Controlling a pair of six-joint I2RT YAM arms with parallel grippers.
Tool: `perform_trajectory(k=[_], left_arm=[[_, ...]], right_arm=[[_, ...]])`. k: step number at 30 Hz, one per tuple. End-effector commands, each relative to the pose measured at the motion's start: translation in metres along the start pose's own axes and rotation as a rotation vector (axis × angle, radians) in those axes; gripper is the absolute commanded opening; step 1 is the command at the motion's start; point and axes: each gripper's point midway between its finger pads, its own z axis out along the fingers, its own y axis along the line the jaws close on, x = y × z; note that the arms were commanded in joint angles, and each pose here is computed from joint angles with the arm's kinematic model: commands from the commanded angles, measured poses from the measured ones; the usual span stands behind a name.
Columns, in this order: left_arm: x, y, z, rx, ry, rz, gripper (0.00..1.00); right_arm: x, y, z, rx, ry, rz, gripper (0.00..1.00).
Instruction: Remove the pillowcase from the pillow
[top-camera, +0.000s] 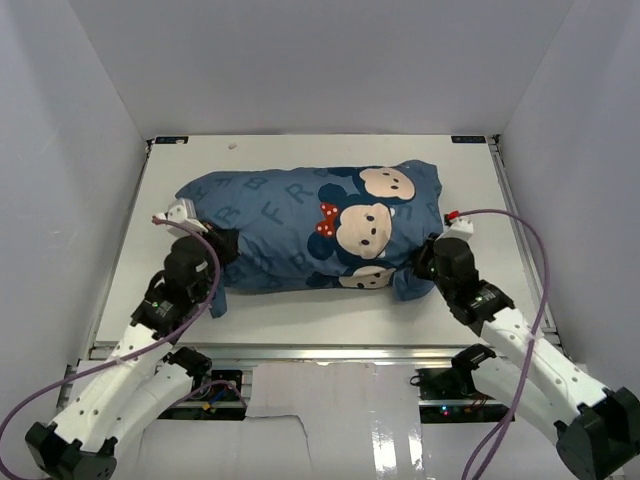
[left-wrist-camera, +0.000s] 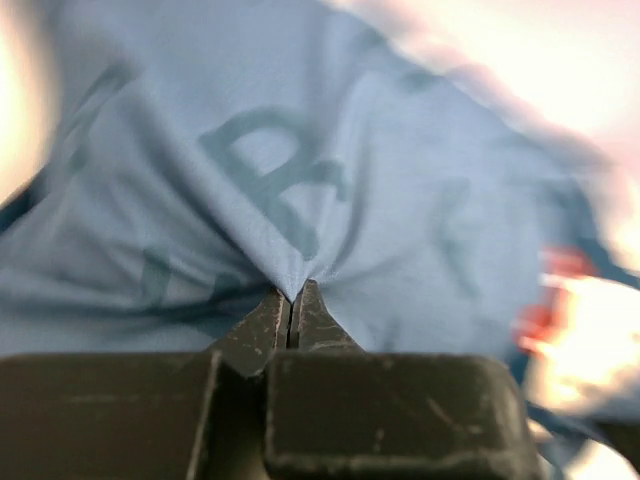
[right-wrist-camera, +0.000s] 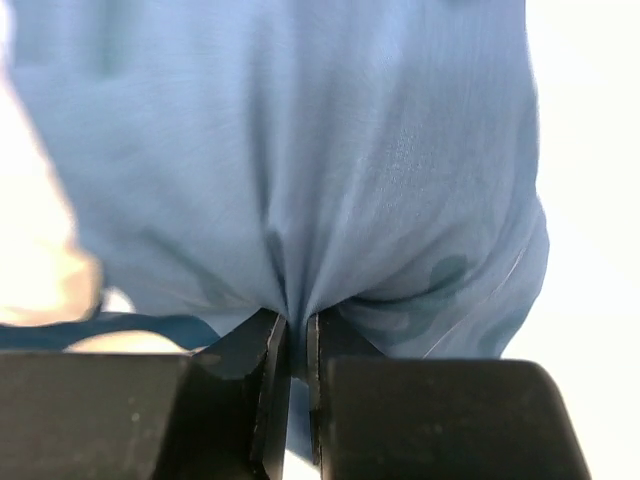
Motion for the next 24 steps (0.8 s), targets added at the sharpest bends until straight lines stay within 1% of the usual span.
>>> perform_trajectory(k=[1,2,3,4,5,7,8,9,11,13,14,15,17,18,20,21,22,24], left_arm=[[-0.07,-0.097,-0.06,0.4,-0.019,-0.066,0.0],[-0.098,-0.114,-0.081,0.45,-0.051,-0.076,0.0],[-0.112,-0.122,-0.093,0.48,-0.064,-0.08,0.0],[-0.124,-0.128,-0.103,0.504,-0.082,-0.087,0.0],[-0.154,-0.139,-0.124,0.546,-0.141,-0.093,0.0],[-0.171,-0.145,-0.144,0.579,-0.157,-0.09,0.0],[-0.185,-0.15,-0.161,0.616,-0.182,-0.097,0.0],[-0.19,-0.15,-0.173,0.638,-0.19,-0.117,0.0],[-0.189,-0.15,-0.184,0.673,-0.178,-0.145,0.0],[-0.181,-0.149,-0.192,0.709,-0.143,-0.188,0.0],[-0.166,-0.146,-0.182,0.691,-0.1,-0.21,0.0],[-0.158,-0.143,-0.182,0.696,-0.08,-0.222,0.0],[-0.137,-0.138,-0.176,0.694,-0.022,-0.253,0.0],[-0.119,-0.129,-0.169,0.678,0.013,-0.285,0.0],[-0.11,-0.119,-0.164,0.662,0.007,-0.319,0.0],[-0.096,-0.113,-0.157,0.644,0.03,-0.33,0.0],[-0.101,-0.105,-0.161,0.636,-0.01,-0.344,0.0],[-0.105,-0.101,-0.166,0.638,-0.034,-0.377,0.0]], right_arm=[[-0.106,0.042,-0.061,-0.146,-0.256,0.028,0.08],[-0.12,0.044,-0.075,-0.159,-0.291,0.02,0.08],[-0.129,0.045,-0.088,-0.167,-0.303,0.014,0.08],[-0.159,0.053,-0.117,-0.214,-0.385,0.035,0.08],[-0.172,0.057,-0.132,-0.236,-0.423,0.04,0.08],[-0.191,0.06,-0.16,-0.27,-0.477,0.05,0.08],[-0.208,0.063,-0.18,-0.296,-0.52,0.066,0.08],[-0.21,0.065,-0.189,-0.312,-0.519,0.065,0.08],[-0.217,0.066,-0.204,-0.332,-0.526,0.082,0.08],[-0.211,0.064,-0.211,-0.354,-0.521,0.115,0.08],[-0.203,0.061,-0.205,-0.35,-0.507,0.129,0.08],[-0.2,0.058,-0.212,-0.369,-0.526,0.166,0.08],[-0.192,0.05,-0.209,-0.355,-0.523,0.212,0.08],[-0.182,0.046,-0.206,-0.362,-0.519,0.236,0.08],[-0.174,0.046,-0.204,-0.388,-0.523,0.251,0.08],[-0.165,0.044,-0.2,-0.395,-0.516,0.249,0.08],[-0.162,0.043,-0.198,-0.394,-0.513,0.241,0.08],[-0.161,0.038,-0.194,-0.361,-0.511,0.24,0.08]])
